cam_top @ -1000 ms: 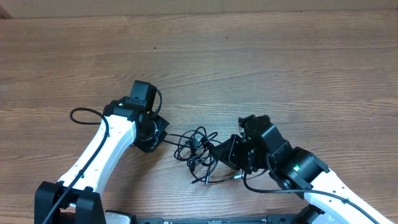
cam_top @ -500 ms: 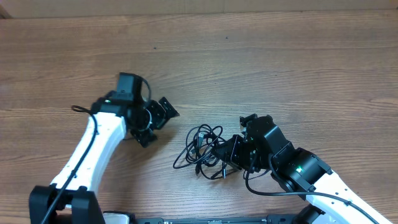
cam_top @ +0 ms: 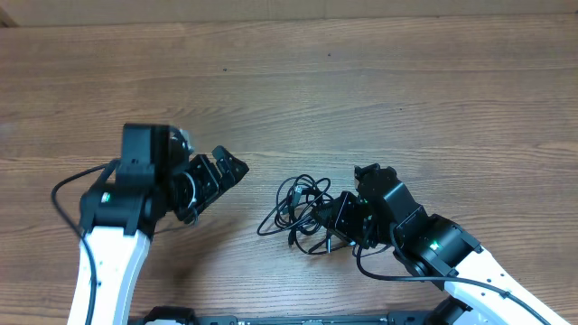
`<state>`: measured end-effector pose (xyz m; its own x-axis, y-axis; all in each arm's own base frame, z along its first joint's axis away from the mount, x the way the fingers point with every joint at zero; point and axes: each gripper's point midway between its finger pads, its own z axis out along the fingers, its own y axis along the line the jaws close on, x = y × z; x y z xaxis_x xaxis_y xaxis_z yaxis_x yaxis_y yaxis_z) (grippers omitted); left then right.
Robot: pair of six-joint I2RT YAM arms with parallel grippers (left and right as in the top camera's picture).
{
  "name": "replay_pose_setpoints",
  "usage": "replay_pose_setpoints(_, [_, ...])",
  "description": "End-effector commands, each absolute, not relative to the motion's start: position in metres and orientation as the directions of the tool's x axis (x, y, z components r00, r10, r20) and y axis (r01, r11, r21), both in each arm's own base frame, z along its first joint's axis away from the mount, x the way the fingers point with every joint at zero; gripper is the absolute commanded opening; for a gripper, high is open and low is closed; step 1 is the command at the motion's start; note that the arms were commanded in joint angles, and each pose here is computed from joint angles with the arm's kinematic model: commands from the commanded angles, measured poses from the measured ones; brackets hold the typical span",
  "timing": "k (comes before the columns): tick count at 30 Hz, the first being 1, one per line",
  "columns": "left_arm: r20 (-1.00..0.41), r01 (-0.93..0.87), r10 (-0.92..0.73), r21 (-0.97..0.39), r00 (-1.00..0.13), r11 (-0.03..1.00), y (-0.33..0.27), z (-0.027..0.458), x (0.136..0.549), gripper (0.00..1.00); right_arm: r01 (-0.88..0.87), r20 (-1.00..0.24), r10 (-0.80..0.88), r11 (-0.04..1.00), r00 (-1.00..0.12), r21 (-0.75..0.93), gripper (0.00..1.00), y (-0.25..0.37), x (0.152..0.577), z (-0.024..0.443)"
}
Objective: Untangle cables
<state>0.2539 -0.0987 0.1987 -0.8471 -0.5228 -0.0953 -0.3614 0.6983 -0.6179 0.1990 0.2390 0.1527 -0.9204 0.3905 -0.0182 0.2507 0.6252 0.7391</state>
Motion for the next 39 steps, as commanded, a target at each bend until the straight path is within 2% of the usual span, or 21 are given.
replay_pose_setpoints(1, [-0.109,-0.361,-0.522,-0.604,-0.846,0.711,-0.095,0.191,0.240,0.95,0.250,-0.028,0.406,0.614,-0.913,0.749,0.04,0.239,0.203,0.155])
replay_pose_setpoints(5, [0.019,-0.454,-0.553,-0.594,-0.833,0.664,-0.100,0.158,0.221,0.85,0.260,-0.030,0.427,0.603,-0.904,0.754,0.04,0.238,0.207,0.156])
replay_pose_setpoints(8, [0.088,-0.427,-0.505,-0.669,-0.858,0.608,-0.119,0.149,0.217,0.84,0.261,-0.029,0.427,0.603,-0.904,0.754,0.04,0.238,0.207,0.156])
replay_pose_setpoints(11, [0.078,-0.336,-0.441,-0.769,-0.894,0.544,-0.137,0.155,0.224,0.87,0.261,-0.032,0.430,0.604,-0.902,0.753,0.04,0.238,0.208,0.156])
replay_pose_setpoints(18, [0.050,-0.273,-0.377,-0.777,-0.925,0.567,-0.156,0.151,0.220,0.90,0.264,-0.040,0.440,0.606,-0.897,0.751,0.04,0.237,0.210,0.156])
replay_pose_setpoints(24, [0.136,-0.468,-0.524,-0.670,-0.841,0.576,-0.158,0.130,0.220,0.89,0.290,-0.017,0.454,0.596,-0.891,0.749,0.04,0.236,0.209,0.155])
replay_pose_setpoints(29, [0.212,-0.557,-0.564,-0.616,-0.798,0.557,-0.162,0.117,0.218,0.87,0.314,0.005,0.467,0.586,-0.884,0.747,0.04,0.236,0.208,0.154])
replay_pose_setpoints(35, [0.413,-0.717,-0.598,-0.516,-0.687,0.469,-0.173,0.100,0.211,0.79,0.314,0.004,0.468,0.586,-0.884,0.747,0.04,0.236,0.208,0.155])
replay_pose_setpoints(39, [0.489,-0.765,-0.594,-0.487,-0.639,0.422,-0.182,0.095,0.215,0.79,0.314,0.005,0.468,0.586,-0.884,0.747,0.04,0.236,0.208,0.155])
